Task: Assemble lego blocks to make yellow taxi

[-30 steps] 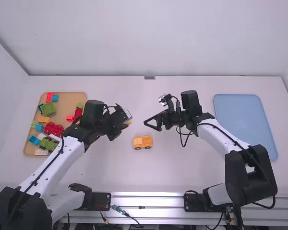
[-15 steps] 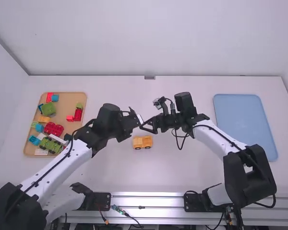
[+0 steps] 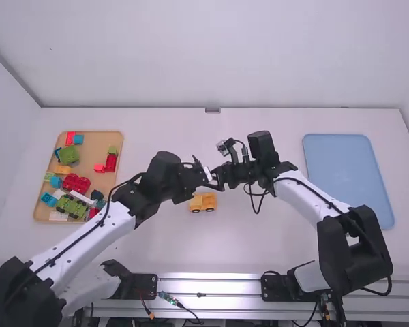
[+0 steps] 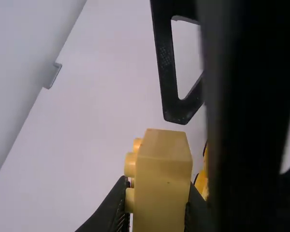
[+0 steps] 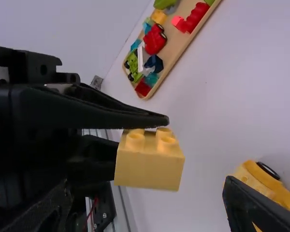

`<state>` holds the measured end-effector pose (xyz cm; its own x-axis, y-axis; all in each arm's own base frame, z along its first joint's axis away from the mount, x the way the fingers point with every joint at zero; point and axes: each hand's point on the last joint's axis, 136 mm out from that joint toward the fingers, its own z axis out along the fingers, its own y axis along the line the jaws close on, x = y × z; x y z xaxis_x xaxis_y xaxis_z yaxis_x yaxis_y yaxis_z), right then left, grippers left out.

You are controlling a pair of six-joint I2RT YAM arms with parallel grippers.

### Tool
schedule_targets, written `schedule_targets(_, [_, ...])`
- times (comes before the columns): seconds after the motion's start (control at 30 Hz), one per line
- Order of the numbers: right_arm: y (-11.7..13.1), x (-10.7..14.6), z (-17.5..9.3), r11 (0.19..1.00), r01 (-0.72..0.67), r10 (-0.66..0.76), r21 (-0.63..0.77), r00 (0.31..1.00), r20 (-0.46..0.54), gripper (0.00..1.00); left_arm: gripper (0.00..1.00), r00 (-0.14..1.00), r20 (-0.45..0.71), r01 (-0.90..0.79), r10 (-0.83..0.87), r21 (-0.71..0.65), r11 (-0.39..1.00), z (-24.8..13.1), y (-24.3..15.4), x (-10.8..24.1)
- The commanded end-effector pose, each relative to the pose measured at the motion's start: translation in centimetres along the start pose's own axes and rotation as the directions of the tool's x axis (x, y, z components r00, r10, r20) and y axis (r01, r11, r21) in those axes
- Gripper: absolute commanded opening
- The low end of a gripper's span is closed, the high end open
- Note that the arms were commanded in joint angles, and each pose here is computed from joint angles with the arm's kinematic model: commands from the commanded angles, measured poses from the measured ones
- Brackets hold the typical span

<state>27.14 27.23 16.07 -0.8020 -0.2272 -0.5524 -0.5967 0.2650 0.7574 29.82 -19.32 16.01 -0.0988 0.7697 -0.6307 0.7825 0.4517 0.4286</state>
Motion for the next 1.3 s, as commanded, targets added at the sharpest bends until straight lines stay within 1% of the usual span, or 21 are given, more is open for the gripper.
schedule_targets(0.0, [1.3, -1.4, -0.5, 0.999, 0.049, -0.049, -0.021, 0.999, 0.023, 0.8, 0.02, 0.999, 0.001, -0.034, 0.034, -0.022, 0.999, -0.2, -0.3, -0.2])
schedule_targets(0.03, [1.3, -1.4, -0.5, 0.999, 0.049, -0.049, -0.021, 0.999, 0.023, 0.8, 0.02, 0.999, 0.002, -0.037, 0.037, -0.022, 0.999, -0.2, -0.3, -0.2])
schedule_targets(0.1, [1.3, -1.4, -0.5, 0.999, 0.048, -0.048, -0.021, 0.999, 0.022, 0.75, 0.02, 0.999, 0.017, -0.043, 0.044, -0.021, 0.999, 0.0, -0.6, -0.4])
schedule_targets(0.17, [1.3, -1.4, -0.5, 0.999, 0.049, -0.049, -0.021, 0.999, 0.023, 0.74, 0.02, 0.999, 0.021, -0.048, 0.048, -0.021, 0.999, 0.1, -0.8, -0.4])
schedule_targets(0.2, [1.3, -1.4, -0.5, 0.999, 0.049, -0.049, -0.02, 0.999, 0.023, 0.7, 0.02, 0.999, 0.02, -0.047, 0.048, -0.024, 0.999, 0.2, -0.8, -0.3])
schedule_targets(0.27, [1.3, -1.4, -0.5, 0.999, 0.049, -0.049, -0.021, 0.999, 0.022, 0.67, 0.02, 0.999, 0.021, -0.047, 0.047, -0.02, 0.999, 0.2, -0.9, -0.3])
schedule_targets(0.37, [1.2, -1.4, -0.5, 0.999, 0.049, -0.049, -0.018, 0.999, 0.023, 0.65, 0.02, 0.998, 0.024, -0.053, 0.053, -0.021, 0.998, 0.2, -1.0, -0.4])
schedule_targets(0.43, [1.3, -1.4, -0.5, 0.999, 0.049, -0.048, -0.02, 0.999, 0.023, 0.61, 0.02, 0.998, 0.035, -0.052, 0.053, -0.028, 0.998, 0.2, -0.8, -0.7])
schedule_targets(0.6, [1.3, -1.4, -0.5, 0.999, 0.049, -0.048, -0.021, 0.999, 0.022, 0.59, 0.02, 0.997, 0.047, -0.052, 0.054, -0.034, 0.998, 0.2, -0.7, -1.0])
schedule_targets(0.63, [1.3, -1.4, -0.5, 0.999, 0.049, -0.049, -0.021, 0.999, 0.022, 0.56, 0.02, 0.997, 0.05, -0.053, 0.054, -0.033, 0.998, 0.2, -0.7, -1.0])
schedule_targets(0.77, [1.2, -1.4, -0.5, 0.999, 0.049, -0.048, -0.018, 0.999, 0.023, 0.53, 0.02, 0.995, 0.073, -0.063, 0.063, -0.005, 0.998, 0.2, -1.2, -1.4])
schedule_targets(1.1, [1.2, -1.4, -0.4, 0.999, 0.045, -0.045, -0.018, 0.999, 0.02, 0.53, 0.02, 0.993, 0.099, -0.064, 0.064, -0.009, 0.998, 0.1, -1.1, -2.0])
schedule_targets(1.17, [1.1, -1.4, -0.4, 0.999, 0.041, -0.041, -0.011, 0.999, 0.021, 0.54, 0.02, 0.993, 0.099, -0.065, 0.065, -0.008, 0.998, 0.1, -1.1, -2.0])
schedule_targets(1.27, [0.7, -1.4, -0.4, 0.999, 0.038, -0.039, 0.01, 0.999, 0.023, 0.64, 0.02, 0.993, 0.096, -0.064, 0.065, -0.006, 0.998, 0.1, -1.2, -1.9])
